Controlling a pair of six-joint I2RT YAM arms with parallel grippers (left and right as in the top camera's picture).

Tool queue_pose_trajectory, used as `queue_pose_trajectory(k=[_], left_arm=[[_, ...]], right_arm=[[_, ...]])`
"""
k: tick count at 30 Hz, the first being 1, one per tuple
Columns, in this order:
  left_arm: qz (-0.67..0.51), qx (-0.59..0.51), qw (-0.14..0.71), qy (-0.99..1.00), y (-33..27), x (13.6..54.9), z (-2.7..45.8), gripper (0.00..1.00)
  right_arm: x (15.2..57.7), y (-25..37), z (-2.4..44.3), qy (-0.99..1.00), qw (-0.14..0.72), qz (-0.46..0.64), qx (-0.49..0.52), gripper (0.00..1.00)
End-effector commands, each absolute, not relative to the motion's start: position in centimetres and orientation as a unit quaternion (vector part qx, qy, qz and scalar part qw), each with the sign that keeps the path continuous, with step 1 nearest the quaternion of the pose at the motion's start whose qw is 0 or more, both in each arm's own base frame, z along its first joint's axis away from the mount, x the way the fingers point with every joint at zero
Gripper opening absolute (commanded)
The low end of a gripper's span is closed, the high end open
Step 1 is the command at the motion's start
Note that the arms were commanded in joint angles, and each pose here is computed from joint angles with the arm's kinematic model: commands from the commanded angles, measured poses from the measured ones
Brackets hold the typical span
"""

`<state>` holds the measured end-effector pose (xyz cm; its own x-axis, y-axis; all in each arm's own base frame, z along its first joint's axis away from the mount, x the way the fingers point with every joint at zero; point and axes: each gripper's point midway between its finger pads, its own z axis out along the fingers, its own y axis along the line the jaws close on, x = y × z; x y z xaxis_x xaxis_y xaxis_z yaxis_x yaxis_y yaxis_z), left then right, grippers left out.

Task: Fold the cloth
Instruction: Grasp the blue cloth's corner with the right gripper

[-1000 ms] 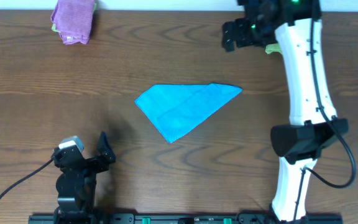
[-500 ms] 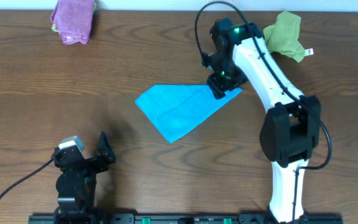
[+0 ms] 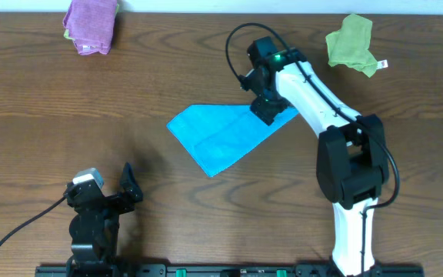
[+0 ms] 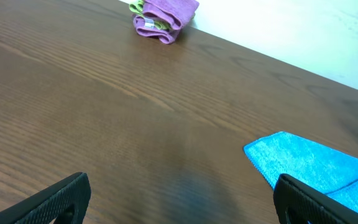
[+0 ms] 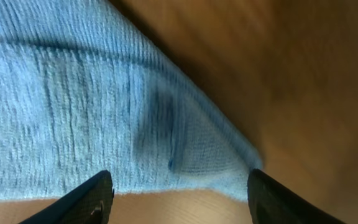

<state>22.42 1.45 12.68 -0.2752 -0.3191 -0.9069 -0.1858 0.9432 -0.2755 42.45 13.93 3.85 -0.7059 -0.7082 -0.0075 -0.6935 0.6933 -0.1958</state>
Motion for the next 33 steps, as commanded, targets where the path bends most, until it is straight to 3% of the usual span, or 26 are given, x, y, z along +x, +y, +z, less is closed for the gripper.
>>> queue_pose_trajectory(k=[1,5,12,14,16,18,21,23,24,28,33], left_arm=[[-0.057,-0.165,0.571,0.802,1.5,22.3,11.6,0.95],[-0.057,-0.165,0.571,0.802,1.5,22.3,11.6,0.95],[-0.057,-0.165,0.571,0.802,1.5,22.3,11.6,0.95],[-0.057,-0.165,0.571,0.802,1.5,22.3,11.6,0.95],[-0.057,-0.165,0.571,0.802,1.5,22.3,11.6,0.95],[-0.057,-0.165,0.571,0.802,1.5,22.3,11.6,0.95],[-0.057,-0.165,0.571,0.802,1.5,22.3,11.6,0.95],[-0.057,-0.165,0.571,0.802,1.5,22.3,11.6,0.95],[-0.057,-0.165,0.571,0.802,1.5,22.3,11.6,0.95],[-0.057,-0.165,0.571,0.802,1.5,22.3,11.6,0.95],[-0.057,-0.165,0.571,0.802,1.5,22.3,11.6,0.95]], right_arm=[[42.9,14.0,4.0,0.906,0.051,-0.114,-0.405,0.66],[43.1,13.3,3.6,0.905,0.047,-0.132,-0.401,0.52],[43.0,13.0,2.9,0.906,0.035,-0.132,-0.401,0.37],[42.8,13.0,2.6,0.906,0.031,-0.129,-0.402,0.36],[42.3,13.3,2.2,0.907,0.022,-0.118,-0.404,0.46],[41.8,13.3,1.6,0.907,0.009,-0.11,-0.406,0.44],[41.5,13.2,0.7,0.907,-0.005,-0.11,-0.407,0.31],[41.5,13.1,0.6,0.909,-0.005,-0.113,-0.402,0.06],[41.6,13.0,0.7,0.911,-0.002,-0.117,-0.395,0.01],[42.5,12.8,2.0,0.919,0.017,-0.142,-0.368,0.01],[47.5,12.3,9.0,0.925,0.12,-0.211,-0.294,0.01]])
